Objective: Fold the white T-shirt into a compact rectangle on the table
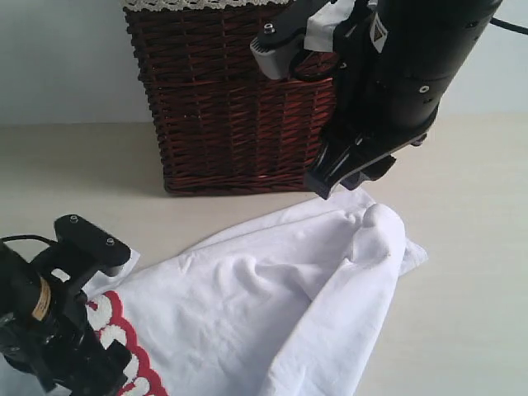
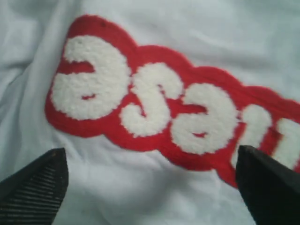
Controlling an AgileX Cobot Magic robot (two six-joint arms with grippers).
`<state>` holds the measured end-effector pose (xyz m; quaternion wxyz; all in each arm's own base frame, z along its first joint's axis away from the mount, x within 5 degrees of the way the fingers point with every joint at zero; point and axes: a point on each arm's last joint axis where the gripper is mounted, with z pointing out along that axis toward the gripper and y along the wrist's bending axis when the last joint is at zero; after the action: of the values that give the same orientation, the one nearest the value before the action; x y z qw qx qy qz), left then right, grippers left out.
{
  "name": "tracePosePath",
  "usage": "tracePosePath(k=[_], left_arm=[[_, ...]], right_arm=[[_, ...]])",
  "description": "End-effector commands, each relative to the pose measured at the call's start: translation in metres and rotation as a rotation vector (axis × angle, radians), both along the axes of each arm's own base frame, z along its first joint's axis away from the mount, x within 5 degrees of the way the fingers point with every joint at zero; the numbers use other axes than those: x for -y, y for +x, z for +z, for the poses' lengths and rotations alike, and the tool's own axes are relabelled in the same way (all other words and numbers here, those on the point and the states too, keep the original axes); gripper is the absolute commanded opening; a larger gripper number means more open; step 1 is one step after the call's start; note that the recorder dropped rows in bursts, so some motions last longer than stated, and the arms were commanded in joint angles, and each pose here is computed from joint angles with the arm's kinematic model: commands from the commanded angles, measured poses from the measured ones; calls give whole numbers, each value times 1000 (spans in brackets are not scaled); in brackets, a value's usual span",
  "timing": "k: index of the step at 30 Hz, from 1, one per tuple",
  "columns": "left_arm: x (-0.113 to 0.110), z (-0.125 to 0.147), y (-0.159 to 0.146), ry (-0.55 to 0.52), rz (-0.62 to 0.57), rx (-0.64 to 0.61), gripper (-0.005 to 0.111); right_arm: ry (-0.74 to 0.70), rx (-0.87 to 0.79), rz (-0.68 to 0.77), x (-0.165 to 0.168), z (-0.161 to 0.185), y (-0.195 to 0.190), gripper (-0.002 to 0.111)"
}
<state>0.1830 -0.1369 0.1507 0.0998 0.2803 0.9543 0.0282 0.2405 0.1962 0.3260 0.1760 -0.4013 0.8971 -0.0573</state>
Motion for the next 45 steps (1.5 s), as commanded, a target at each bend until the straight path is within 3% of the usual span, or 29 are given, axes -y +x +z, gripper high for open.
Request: tracePosePath(k=[1, 5, 9, 11, 14, 20, 22, 25, 29, 33, 35, 38, 42, 45], left_arm=[[-13, -29, 31, 123, 114, -117, 86], [-42, -49, 90, 110, 330, -117, 53], [-61, -59, 125, 43, 409, -40, 21], [-78, -60, 153, 25, 380, 70, 6], [-96, -49, 186, 36, 352, 186, 15], [-131, -12, 229, 74, 389, 339, 73], [-139, 0, 236, 103, 430, 340, 77], [-140, 16, 236, 110, 480, 312, 67], [-117, 36, 222, -108, 449, 222, 55], [-88, 53, 193, -389, 302, 65, 54], [-73, 59, 172, -475, 200, 0, 54], [-45, 65, 136, -465, 52, -16, 54], [9, 71, 80, -413, -215, -10, 54], [36, 62, 36, -338, -368, -32, 54]], right_arm=[[12, 7, 14, 1, 2, 0, 30], [7, 20, 15, 2, 3, 0, 20], [14, 35, 18, 2, 5, 0, 20], [21, 39, 19, 2, 6, 0, 20], [24, 41, 18, 2, 6, 0, 20], [40, 55, 23, 1, 7, 1, 20], [42, 54, 23, 0, 7, 1, 20], [43, 52, 22, 0, 7, 1, 20], [44, 52, 21, 0, 7, 1, 20], [42, 51, 20, 0, 7, 1, 20], [42, 51, 20, 0, 7, 1, 20], [42, 51, 20, 0, 7, 1, 20], [35, 44, 18, 1, 6, 0, 20], [28, 36, 16, 2, 6, -1, 20]])
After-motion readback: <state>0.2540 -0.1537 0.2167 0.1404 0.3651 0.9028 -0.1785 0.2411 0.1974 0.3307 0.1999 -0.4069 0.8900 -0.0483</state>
